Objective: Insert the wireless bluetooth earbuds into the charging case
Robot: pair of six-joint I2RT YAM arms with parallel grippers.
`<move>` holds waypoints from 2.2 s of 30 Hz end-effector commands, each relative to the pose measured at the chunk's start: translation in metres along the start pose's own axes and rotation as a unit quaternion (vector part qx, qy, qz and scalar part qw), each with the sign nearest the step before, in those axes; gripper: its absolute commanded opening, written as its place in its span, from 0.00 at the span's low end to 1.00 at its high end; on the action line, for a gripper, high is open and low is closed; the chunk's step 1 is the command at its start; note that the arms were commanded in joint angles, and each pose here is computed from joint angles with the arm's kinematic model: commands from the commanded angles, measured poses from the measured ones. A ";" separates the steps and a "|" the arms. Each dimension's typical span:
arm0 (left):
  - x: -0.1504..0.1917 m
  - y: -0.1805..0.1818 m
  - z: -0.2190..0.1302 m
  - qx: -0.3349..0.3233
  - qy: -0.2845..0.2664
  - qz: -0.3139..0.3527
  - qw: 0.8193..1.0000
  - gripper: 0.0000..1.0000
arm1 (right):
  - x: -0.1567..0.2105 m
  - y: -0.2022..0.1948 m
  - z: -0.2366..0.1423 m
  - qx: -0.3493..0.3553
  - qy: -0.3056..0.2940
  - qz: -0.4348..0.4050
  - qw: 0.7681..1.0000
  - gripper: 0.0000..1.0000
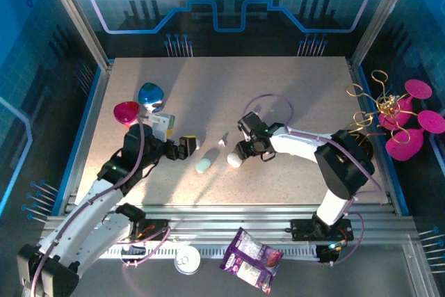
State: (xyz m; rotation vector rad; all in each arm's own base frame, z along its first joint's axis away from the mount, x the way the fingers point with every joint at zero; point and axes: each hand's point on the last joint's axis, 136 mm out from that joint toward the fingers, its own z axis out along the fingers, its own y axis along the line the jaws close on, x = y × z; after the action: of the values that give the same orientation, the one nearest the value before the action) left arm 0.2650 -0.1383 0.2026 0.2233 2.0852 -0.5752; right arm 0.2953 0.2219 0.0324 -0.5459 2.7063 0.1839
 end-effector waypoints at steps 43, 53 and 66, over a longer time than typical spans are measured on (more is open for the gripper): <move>-0.001 -0.010 0.000 0.018 -0.004 0.009 1.000 0.99 | 0.036 0.059 0.016 -0.100 -0.080 -0.206 0.970 0.50; -0.003 -0.010 0.001 0.018 -0.006 0.011 1.000 0.99 | 0.029 0.064 -0.005 -0.113 -0.100 -0.222 0.963 0.29; -0.019 -0.099 -0.006 0.236 -0.032 0.179 0.955 0.99 | 0.000 0.070 -0.134 -0.254 -0.181 -0.208 0.927 0.26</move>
State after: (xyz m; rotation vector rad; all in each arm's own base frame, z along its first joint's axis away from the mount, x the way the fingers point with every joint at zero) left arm 0.2468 -0.1929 0.2182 0.6201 1.9434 -0.7471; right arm 0.2423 0.2562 0.1264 -1.0260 2.1654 0.6330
